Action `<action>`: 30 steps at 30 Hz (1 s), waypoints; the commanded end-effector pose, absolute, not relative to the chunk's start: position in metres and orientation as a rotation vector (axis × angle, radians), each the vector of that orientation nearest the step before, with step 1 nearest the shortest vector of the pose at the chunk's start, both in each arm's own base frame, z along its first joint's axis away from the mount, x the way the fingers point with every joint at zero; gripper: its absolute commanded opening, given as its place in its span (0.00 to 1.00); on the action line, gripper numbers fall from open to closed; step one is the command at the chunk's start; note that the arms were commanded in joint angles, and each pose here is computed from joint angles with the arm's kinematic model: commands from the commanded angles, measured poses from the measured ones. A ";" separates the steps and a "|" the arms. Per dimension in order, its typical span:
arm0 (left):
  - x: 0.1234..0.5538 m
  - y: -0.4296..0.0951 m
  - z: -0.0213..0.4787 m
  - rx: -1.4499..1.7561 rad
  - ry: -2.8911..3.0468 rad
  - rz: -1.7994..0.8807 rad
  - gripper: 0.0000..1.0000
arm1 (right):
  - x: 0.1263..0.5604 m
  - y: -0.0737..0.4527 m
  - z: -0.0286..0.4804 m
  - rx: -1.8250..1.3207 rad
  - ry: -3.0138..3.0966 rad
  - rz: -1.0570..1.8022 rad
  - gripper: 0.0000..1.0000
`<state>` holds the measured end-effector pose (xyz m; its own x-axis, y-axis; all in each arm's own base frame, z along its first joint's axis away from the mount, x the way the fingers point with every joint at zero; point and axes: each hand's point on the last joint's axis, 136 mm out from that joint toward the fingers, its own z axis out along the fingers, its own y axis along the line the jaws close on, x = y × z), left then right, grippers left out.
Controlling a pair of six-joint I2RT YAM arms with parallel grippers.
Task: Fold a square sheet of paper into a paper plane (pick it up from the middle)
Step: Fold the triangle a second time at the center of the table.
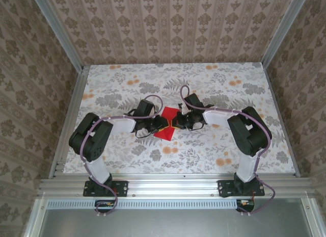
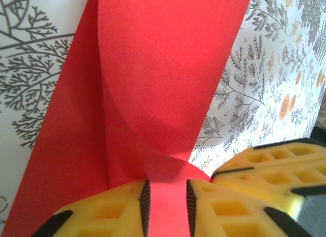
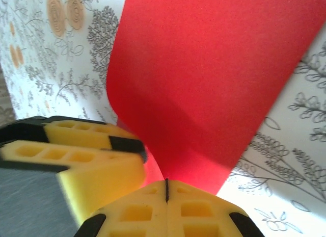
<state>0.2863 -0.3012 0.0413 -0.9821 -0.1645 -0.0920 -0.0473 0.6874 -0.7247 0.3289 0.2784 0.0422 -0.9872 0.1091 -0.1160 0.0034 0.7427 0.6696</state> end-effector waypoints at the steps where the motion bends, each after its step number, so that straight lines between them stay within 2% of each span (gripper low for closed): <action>1: 0.282 -0.293 0.050 -0.188 2.736 -1.151 0.34 | 0.331 0.273 0.032 0.027 2.818 0.971 0.00; 6: 0.271 -0.283 0.036 -0.215 2.777 -1.110 0.39 | 0.333 0.275 0.031 -0.037 2.805 0.971 0.00; 10: 0.267 -0.280 0.027 -0.226 2.810 -1.082 0.39 | 0.335 0.276 0.034 -0.097 2.786 0.965 0.00; 19: 0.261 -0.268 0.019 -0.182 2.881 -0.954 0.25 | 0.342 0.275 0.030 -0.195 2.789 0.889 0.00; 30: 0.259 -0.268 0.014 -0.150 2.914 -0.934 0.19 | 0.349 0.274 0.027 -0.219 2.793 0.849 0.00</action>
